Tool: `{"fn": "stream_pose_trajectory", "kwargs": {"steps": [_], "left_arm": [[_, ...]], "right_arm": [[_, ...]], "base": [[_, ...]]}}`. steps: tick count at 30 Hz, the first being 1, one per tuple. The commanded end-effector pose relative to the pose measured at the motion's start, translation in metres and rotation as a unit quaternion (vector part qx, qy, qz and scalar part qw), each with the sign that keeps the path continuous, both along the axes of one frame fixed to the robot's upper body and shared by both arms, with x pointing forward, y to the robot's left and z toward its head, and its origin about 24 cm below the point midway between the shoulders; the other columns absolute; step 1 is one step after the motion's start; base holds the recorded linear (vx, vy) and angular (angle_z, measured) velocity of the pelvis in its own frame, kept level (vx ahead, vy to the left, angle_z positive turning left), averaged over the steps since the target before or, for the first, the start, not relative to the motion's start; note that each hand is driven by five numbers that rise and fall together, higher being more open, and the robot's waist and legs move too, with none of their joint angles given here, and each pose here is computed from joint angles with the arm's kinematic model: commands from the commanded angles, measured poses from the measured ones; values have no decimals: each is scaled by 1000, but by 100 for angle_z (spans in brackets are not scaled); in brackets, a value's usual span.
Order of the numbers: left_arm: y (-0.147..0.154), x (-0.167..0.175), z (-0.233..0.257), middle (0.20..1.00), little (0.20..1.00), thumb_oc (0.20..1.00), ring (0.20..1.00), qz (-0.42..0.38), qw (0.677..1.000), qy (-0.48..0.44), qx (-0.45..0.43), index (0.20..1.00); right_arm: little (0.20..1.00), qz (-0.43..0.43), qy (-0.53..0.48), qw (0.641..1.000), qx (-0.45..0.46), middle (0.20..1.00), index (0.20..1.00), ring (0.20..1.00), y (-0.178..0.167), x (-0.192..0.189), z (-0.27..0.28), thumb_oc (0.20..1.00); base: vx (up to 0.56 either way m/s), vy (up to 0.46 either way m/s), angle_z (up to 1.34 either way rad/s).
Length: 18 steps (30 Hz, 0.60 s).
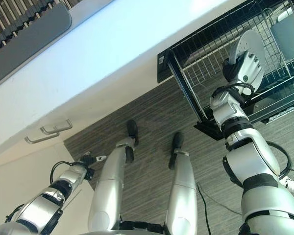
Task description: Place the dishes in the dishwasher.
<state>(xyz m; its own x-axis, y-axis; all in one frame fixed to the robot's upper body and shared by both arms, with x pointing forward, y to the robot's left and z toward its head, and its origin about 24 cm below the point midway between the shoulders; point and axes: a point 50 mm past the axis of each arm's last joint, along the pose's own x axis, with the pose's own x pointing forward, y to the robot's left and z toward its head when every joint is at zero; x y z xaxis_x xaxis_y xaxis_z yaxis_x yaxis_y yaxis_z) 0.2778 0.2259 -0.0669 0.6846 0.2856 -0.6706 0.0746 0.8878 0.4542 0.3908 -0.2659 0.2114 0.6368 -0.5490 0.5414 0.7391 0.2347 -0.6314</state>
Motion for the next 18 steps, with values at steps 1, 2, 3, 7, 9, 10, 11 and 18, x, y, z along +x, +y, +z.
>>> {"fn": "stream_pose_trajectory", "kwargs": {"steps": [1,2,3,7,9,10,11,18], "left_arm": [[12,-14,-9,1000,1000,1000,1000,1,999,29,37,1000],[12,-13,-9,1000,1000,1000,1000,0,999,28,38,1000],[12,-13,-9,1000,1000,1000,1000,-1,999,28,38,1000],[14,-13,-8,1000,1000,1000,1000,-4,999,27,40,1000],[15,-13,-7,1000,1000,1000,1000,-6,999,27,40,1000],[14,-12,-7,1000,1000,1000,1000,-7,999,27,40,1000],[13,-12,-7,1000,1000,1000,1000,-8,999,28,40,1000],[7,-15,-10,1000,1000,1000,1000,-16,999,39,31,1000]], "right_arm": [[200,-24,-6,999,-28,200,200,200,-21,-6,19,200],[200,-20,-4,999,-30,200,200,200,-20,-5,21,200],[200,-14,-1,999,-34,200,200,200,-19,-4,22,200],[1000,43,8,999,-4,1000,1000,1000,-11,1,22,1000],[1000,93,8,995,39,1000,1000,1000,-5,4,18,1000],[1000,112,1,992,59,1000,1000,1000,-2,5,17,1000],[1000,133,-7,988,76,1000,1000,1000,2,6,15,1000],[1000,277,-74,915,285,1000,1000,1000,15,9,8,1000]], "base": [[25,-19,7],[25,-19,7],[14,-13,6],[15,-8,5],[0,0,0],[0,0,0],[0,0,0],[8,47,1]]}}
